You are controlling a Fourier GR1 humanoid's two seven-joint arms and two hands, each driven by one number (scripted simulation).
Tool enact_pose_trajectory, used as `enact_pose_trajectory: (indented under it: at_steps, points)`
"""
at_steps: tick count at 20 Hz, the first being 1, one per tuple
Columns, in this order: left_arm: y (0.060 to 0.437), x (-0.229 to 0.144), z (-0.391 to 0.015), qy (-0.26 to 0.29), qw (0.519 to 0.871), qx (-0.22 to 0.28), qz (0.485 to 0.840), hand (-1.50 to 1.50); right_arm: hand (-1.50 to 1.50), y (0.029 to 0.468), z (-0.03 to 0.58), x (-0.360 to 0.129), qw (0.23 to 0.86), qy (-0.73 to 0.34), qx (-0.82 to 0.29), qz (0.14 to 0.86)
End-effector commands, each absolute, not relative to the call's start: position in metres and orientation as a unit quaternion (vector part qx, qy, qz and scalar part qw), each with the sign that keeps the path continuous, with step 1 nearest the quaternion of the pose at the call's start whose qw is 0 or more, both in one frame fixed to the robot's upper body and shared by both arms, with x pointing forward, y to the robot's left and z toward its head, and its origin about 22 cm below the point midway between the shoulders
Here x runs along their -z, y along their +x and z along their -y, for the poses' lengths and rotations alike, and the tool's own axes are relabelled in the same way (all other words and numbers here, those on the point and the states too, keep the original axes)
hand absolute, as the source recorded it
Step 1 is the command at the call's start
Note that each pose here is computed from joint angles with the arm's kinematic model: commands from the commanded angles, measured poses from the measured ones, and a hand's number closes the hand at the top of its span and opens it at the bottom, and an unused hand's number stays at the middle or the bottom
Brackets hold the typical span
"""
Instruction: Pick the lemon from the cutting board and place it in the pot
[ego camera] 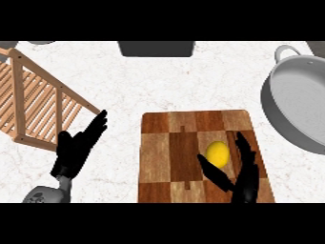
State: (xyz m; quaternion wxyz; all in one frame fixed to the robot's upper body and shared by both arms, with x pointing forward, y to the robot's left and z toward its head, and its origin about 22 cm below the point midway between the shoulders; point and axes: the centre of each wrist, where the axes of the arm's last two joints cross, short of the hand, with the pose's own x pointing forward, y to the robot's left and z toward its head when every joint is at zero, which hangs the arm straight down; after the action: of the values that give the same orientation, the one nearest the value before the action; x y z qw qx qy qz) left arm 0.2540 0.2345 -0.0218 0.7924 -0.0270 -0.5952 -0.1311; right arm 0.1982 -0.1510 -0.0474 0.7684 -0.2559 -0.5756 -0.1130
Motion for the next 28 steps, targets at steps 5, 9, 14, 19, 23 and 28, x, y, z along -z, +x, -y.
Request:
enact_pose_trajectory:
  at_steps: [5,9,14,19,23,28]
  points:
    - [0.25,0.019,-0.252,-0.012,0.794,0.131,0.593,0.0,1.5,0.184,0.153,0.081,0.77,-0.242,0.103,0.581]
    - [0.254,0.024,-0.234,-0.031,0.797,0.126,0.59,0.0,1.5,0.212,0.155,0.078,0.752,-0.218,0.137,0.607]
    - [0.248,0.029,-0.243,-0.026,0.794,0.12,0.595,0.0,1.5,0.199,0.154,0.091,0.71,-0.273,0.117,0.638]
    - [0.243,0.033,-0.259,-0.015,0.805,0.111,0.583,0.0,1.5,0.138,0.331,0.067,0.673,-0.317,0.12,0.657]
    - [0.249,0.021,-0.243,-0.018,0.796,0.114,0.594,0.0,1.5,0.099,0.425,0.048,0.652,-0.358,0.095,0.662]
    - [0.249,0.022,-0.239,-0.026,0.793,0.127,0.595,0.0,1.5,0.059,0.48,0.043,0.637,-0.39,0.092,0.658]
